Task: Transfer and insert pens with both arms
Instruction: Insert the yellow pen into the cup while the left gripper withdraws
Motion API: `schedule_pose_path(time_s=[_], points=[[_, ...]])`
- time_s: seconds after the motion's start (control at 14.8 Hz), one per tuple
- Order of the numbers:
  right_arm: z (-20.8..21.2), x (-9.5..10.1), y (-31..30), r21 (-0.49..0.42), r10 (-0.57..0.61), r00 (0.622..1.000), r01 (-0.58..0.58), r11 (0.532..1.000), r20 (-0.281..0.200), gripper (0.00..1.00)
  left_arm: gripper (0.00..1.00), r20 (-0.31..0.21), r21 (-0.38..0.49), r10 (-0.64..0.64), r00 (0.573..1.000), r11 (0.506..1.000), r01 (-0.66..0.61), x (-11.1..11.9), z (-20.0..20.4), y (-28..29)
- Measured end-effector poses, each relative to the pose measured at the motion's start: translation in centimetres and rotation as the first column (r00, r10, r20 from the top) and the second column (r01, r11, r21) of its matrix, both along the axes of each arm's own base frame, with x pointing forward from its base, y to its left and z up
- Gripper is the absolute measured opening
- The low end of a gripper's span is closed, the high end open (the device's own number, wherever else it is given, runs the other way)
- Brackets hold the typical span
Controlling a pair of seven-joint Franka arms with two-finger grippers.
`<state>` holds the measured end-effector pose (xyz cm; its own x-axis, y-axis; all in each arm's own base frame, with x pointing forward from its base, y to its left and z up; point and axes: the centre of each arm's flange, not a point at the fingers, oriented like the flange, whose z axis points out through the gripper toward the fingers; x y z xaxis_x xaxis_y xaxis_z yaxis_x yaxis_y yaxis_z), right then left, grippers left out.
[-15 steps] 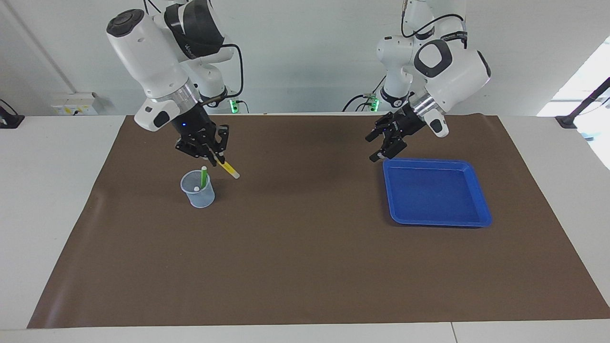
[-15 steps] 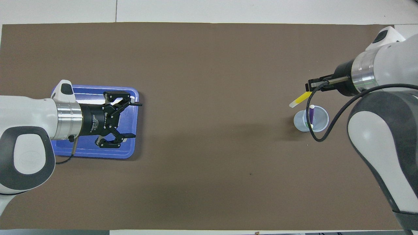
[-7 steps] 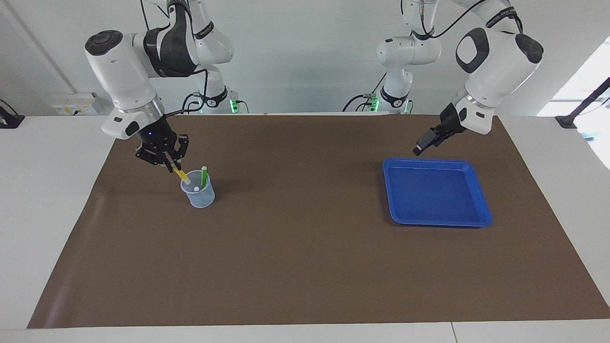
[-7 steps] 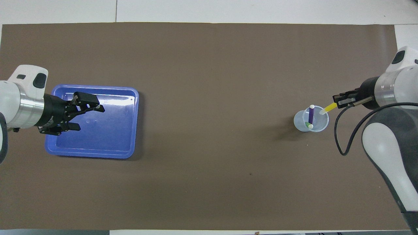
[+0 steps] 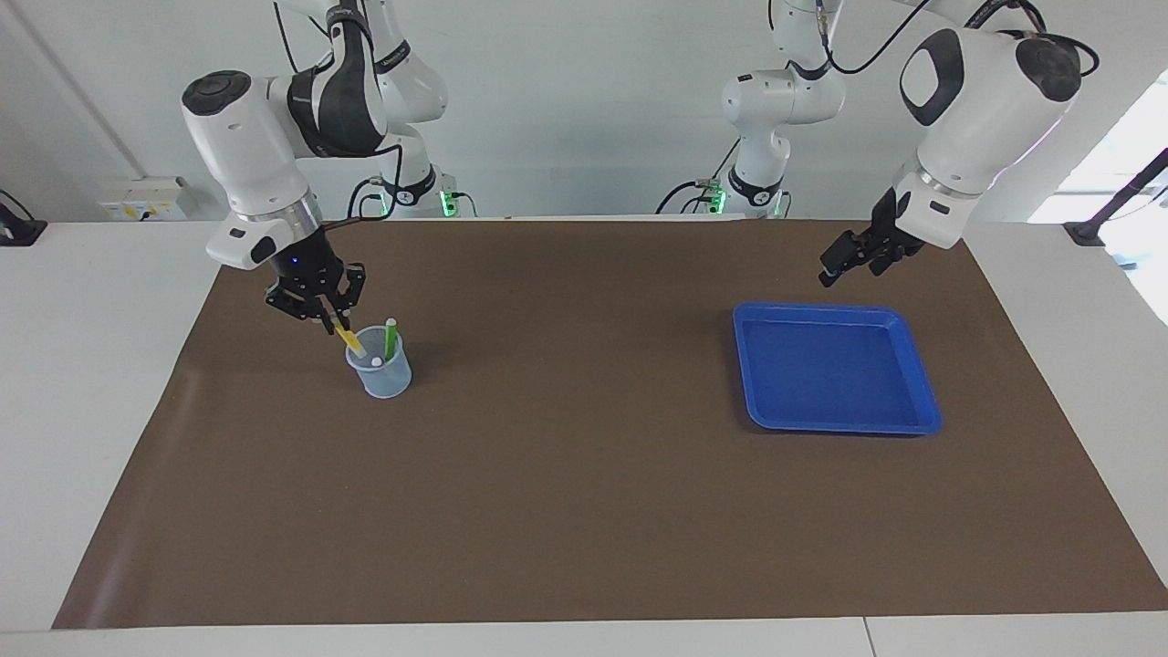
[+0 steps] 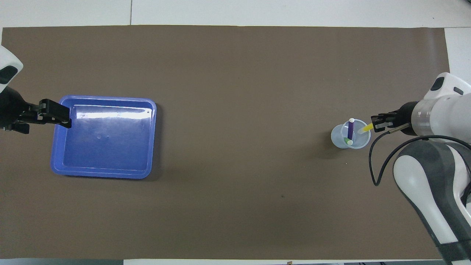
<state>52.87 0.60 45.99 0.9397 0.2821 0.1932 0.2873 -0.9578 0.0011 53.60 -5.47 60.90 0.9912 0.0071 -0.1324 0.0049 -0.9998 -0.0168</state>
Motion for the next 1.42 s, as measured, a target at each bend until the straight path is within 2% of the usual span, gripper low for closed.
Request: schedule_pose_path(time_s=[0.34, 0.54, 1.08, 1.15, 1.42], points=[[-3.4, -0.8, -0.1, -0.004, -0.008, 1.0, 0.008, 1.0, 0.028, 0.17, 1.0, 0.025, 0.0, -0.041, 0.999, 0.999, 0.041, -1.5, 3.0, -0.1], [-4.7, -0.9, -0.2, -0.006, -0.01, 0.999, 0.01, 1.0, 0.034, 0.17, 1.0, 0.046, -0.002, -0.042, 0.998, 0.999, 0.042, -1.3, 3.2, -0.1], [-5.9, -0.7, -0.2, -0.006, -0.012, 0.999, 0.012, 1.0, 0.038, 0.17, 1.0, 0.043, -0.004, -0.056, 0.998, 0.998, 0.056, -0.6, 2.3, -0.8], [-5.9, -0.7, -0.2, -0.006, -0.012, 0.999, 0.012, 1.0, 0.038, 0.22, 1.0, 0.044, -0.005, -0.064, 0.997, 0.998, 0.065, -0.5, 2.3, -0.9], [-5.6, -0.5, -0.4, -0.006, -0.015, 0.999, 0.015, 1.0, 0.047, 0.67, 1.0, 0.047, -0.006, -0.088, 0.995, 0.996, 0.088, -0.6, 2.5, -1.4]])
